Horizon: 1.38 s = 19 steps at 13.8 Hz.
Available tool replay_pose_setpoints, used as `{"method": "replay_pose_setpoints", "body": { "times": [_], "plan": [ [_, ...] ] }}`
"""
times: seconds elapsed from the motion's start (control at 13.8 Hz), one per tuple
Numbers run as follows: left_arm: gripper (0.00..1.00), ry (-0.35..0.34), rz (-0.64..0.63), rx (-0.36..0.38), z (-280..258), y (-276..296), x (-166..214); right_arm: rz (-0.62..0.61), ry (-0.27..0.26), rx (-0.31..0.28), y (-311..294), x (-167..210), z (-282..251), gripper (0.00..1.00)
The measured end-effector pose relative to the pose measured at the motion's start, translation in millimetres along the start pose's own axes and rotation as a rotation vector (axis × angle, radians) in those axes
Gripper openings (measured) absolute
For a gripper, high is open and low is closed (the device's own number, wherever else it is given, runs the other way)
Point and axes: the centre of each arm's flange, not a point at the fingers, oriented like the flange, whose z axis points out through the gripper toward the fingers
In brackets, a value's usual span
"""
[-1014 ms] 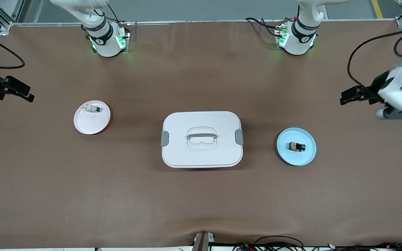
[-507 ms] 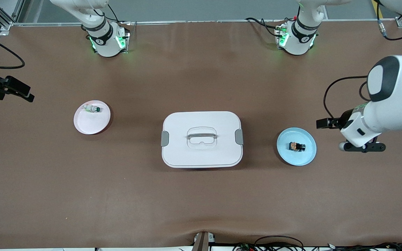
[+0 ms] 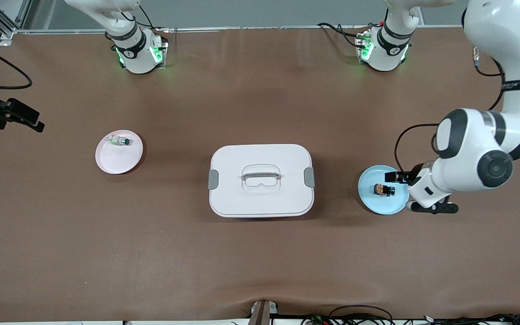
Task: Transfer orange switch to right arm and place
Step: 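Reach the left gripper down to the black-orange switch on the blue plate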
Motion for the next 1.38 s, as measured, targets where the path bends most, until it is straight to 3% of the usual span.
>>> {"method": "replay_pose_setpoints", "body": {
  "times": [0.22,0.51,0.72,1.38],
  "plan": [
    [1.00,0.017,-0.001,-0.002,30,-1,10,0.000,-0.001,0.000,0,0,0,1.00],
    [1.00,0.077,0.034,0.066,58,-9,14,0.000,-0.002,0.000,0,0,1,1.00],
    [1.00,0.108,0.042,0.073,74,-10,12,0.000,-0.002,0.000,0,0,1,1.00],
    [1.00,0.070,0.007,0.072,108,-11,4,-0.003,-0.002,0.000,-1,0,1,1.00]
  ]
}}
